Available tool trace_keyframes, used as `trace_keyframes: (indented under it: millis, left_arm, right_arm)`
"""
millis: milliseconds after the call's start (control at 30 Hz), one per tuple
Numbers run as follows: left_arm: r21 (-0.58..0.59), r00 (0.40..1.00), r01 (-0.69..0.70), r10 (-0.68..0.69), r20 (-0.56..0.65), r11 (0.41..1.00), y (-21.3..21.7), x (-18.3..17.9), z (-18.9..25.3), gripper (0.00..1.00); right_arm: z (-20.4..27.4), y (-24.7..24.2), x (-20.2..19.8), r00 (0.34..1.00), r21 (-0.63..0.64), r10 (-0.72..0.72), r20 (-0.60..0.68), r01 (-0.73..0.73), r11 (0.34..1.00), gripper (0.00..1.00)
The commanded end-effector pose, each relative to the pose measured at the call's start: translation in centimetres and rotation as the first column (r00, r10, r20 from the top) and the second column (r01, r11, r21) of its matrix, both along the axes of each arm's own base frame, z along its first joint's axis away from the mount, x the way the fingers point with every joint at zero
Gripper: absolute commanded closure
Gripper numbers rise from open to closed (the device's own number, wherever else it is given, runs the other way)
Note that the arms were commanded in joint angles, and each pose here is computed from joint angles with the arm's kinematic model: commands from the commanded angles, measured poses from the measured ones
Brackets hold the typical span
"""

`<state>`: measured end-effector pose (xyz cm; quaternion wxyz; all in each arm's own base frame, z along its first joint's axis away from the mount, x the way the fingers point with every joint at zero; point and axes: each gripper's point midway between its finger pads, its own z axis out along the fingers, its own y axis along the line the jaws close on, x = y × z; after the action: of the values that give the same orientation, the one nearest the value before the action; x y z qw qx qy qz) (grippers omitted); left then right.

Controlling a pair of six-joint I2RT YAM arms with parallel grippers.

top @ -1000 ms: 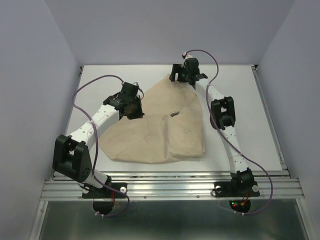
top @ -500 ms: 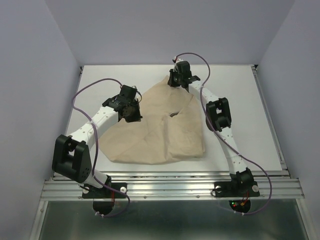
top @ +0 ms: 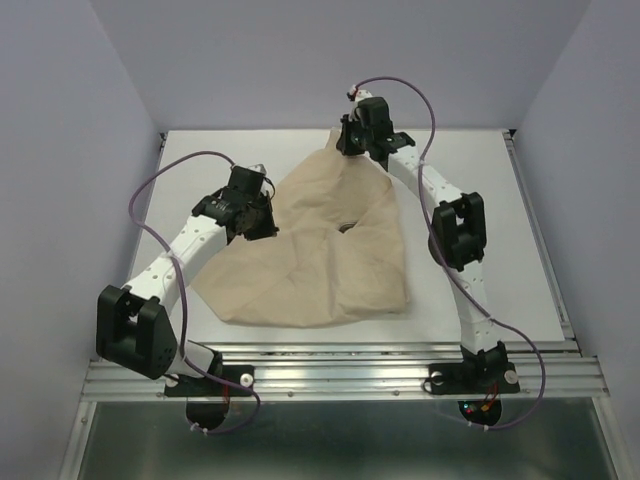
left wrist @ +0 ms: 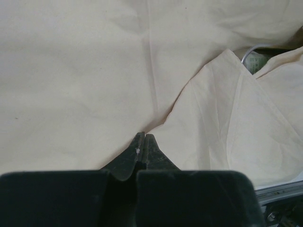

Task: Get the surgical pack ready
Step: Pack the surgical kit at the center of the board.

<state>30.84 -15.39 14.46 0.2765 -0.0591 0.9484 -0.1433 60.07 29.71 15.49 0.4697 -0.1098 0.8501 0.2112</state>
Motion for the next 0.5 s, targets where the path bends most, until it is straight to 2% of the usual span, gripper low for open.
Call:
trace_keyframes:
  millis: [0,200,233,467]
  left_arm:
    - [-0.026,0.993,0.009,-0.006,0.118,1.000,0.3,0.7,4.6,1.00]
    - [-0.039,0.987,0.003,0.004,0.161,0.999,0.9,0.4,5.9,1.00]
    - [-0.038,0.986,0.000,0.007,0.166,0.999,1.1,0.3,6.0,1.00]
    - [-0.041,0.985,0.007,0.000,0.173,0.999,1.3,0.1,5.8,1.00]
  right_arm:
    - [9.7,1.5,-3.4,0.985,0.023,0.039,0.166,-0.043,0.999,0.99]
    - [10.1,1.3,-9.0,0.988,-0.002,0.030,0.151,-0.030,1.000,0.99]
    - [9.9,0.1,-10.2,0.990,-0.018,0.006,0.144,-0.003,1.000,0.99]
    - [8.0,-0.8,-15.7,0.995,-0.030,-0.018,0.095,0.021,0.999,0.99]
